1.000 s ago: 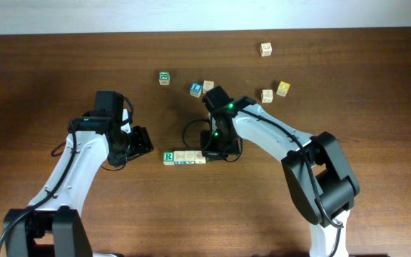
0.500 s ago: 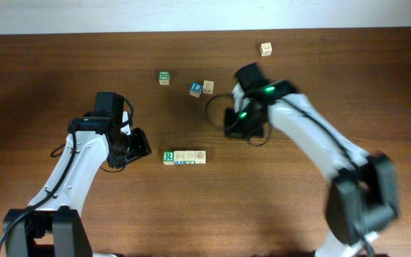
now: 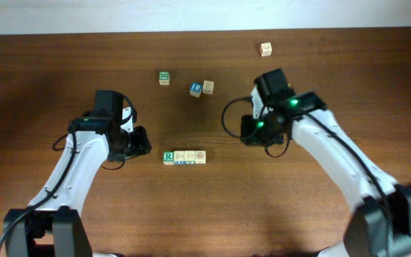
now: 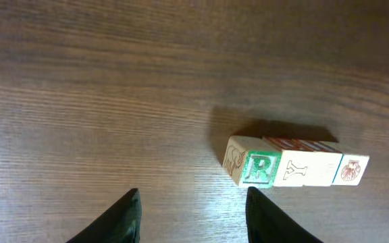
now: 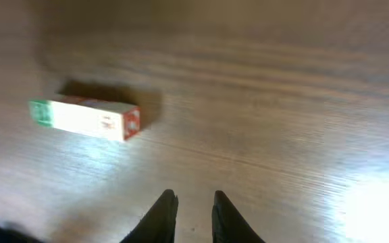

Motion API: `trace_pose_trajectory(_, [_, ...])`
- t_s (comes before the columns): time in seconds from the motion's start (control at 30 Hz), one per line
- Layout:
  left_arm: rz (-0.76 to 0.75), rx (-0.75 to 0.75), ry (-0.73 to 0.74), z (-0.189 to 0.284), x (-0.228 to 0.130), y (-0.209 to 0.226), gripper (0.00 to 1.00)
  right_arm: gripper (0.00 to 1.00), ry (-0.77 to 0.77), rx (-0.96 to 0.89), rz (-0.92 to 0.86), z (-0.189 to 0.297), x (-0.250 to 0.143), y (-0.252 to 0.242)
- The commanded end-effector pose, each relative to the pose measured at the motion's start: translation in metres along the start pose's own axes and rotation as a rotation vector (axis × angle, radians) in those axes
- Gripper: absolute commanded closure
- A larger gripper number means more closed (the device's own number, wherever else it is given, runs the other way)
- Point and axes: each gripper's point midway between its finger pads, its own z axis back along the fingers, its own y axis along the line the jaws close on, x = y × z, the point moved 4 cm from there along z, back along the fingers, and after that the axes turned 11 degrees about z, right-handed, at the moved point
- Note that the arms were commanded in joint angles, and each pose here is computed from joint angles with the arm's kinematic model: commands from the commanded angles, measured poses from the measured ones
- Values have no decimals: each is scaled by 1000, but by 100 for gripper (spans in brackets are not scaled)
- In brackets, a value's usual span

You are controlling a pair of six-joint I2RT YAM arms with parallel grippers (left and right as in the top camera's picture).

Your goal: Rotate 4 blocks

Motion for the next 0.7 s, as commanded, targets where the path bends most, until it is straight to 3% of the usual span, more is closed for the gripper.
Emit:
trace_pose_trajectory(0.0, [-28,-8,17,-5,-2,-1,53,82,55,77,-22,-28,-6,2])
trace_pose_trajectory(0.43, [0,-12,136,-39,-9,3,55,86,16,195,16,-79,-18,-2])
trace_pose_trajectory(0.53, [3,-32,155,-43,-11,1,66,86,-4,239,21,-84,-19,2])
trace_pose_trajectory(0.63, [4,-31,155,-43,-11,1,93,89,-16,242,7,-84,-16,2])
trace_pose_trajectory(0.67, [4,-31,155,-43,-11,1,98,91,-18,243,1,-84,-15,2])
